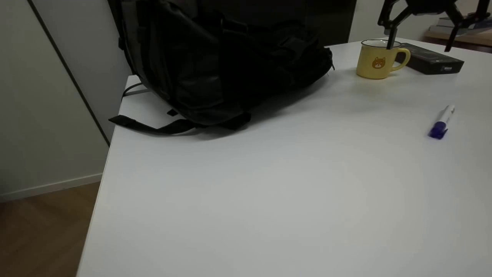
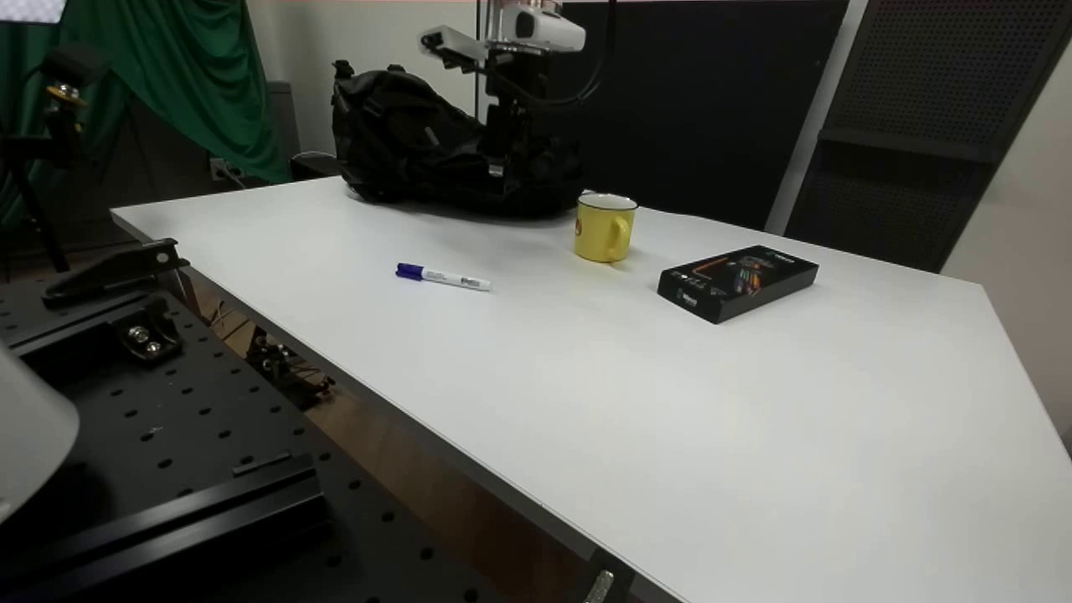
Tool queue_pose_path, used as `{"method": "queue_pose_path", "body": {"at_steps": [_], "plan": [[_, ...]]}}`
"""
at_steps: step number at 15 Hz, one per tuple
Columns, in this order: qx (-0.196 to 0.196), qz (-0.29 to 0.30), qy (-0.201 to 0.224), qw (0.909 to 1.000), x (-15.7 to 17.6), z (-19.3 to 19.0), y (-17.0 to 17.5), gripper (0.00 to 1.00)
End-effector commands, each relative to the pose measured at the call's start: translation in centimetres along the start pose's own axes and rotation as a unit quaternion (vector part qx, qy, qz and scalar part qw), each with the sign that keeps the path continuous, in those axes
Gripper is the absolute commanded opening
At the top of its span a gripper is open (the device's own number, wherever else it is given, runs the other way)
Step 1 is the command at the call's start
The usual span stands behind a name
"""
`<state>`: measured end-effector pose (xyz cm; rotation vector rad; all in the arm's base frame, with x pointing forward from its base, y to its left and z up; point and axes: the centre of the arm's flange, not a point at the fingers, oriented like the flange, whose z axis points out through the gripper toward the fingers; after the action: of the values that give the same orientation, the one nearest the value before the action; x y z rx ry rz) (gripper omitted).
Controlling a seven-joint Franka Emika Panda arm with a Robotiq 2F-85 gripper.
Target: Put the marker in the yellow cup
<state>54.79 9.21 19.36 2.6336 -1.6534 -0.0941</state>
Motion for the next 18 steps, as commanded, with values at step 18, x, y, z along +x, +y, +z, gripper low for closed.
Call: {"method": "queue_pose_path", "body": {"at_steps": [18], "plan": [[0.026, 0.036, 0.016, 0.9989, -1.8, 4.2, 9.2, 1.0]]}}
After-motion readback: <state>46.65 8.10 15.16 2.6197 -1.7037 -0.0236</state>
